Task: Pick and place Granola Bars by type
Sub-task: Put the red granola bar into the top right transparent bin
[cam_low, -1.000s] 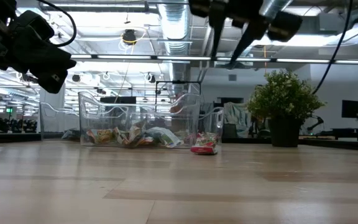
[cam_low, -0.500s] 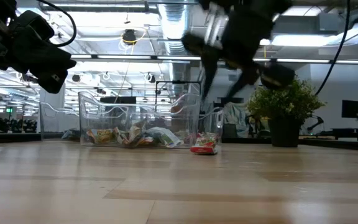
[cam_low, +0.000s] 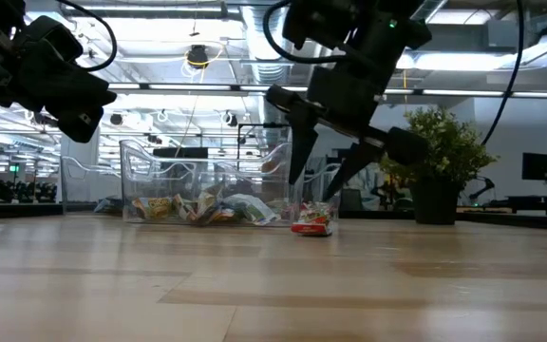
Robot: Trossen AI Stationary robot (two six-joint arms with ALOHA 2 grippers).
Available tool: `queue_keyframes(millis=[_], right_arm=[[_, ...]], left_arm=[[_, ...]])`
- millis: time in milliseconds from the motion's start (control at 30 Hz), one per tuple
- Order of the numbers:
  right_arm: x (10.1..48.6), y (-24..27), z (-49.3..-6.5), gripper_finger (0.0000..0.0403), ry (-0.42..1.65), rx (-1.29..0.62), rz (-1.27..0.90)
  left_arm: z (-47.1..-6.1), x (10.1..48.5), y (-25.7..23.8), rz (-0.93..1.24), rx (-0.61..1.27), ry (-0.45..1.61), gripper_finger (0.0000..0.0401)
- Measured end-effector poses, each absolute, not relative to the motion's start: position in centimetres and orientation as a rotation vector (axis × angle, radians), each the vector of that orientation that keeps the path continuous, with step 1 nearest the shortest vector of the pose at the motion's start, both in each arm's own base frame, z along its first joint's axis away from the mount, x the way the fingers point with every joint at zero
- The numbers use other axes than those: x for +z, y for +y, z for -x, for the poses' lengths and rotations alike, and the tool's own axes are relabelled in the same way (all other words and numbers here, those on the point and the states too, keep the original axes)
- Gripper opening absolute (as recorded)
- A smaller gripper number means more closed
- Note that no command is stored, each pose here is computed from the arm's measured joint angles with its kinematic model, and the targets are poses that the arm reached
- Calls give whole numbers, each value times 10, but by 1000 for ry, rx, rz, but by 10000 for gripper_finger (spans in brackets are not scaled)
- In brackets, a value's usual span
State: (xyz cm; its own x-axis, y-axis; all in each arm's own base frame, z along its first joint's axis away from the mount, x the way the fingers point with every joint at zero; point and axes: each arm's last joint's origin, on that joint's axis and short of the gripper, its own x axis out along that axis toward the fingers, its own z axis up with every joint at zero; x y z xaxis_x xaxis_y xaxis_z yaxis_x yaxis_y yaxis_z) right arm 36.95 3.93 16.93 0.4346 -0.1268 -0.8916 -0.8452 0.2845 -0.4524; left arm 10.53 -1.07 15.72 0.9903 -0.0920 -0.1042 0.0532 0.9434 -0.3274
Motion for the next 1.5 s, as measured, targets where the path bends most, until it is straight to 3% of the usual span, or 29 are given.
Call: queue_keyframes(millis=[167,300,1267,1500], right_arm=[[167,38,-365,235,1072,664,1200],[161,39,-360,238,1057,754,1209],[133,44,-368,214,954,770,1362],[132,44,-367,180,963,773,1350]], left_arm=[[-105,157,-11,330,-74,119,73],[-105,157,-11,330,-74,119,73],[-105,157,-11,330,-75,119,73],[-105,157,-11,330,-75,119,73]])
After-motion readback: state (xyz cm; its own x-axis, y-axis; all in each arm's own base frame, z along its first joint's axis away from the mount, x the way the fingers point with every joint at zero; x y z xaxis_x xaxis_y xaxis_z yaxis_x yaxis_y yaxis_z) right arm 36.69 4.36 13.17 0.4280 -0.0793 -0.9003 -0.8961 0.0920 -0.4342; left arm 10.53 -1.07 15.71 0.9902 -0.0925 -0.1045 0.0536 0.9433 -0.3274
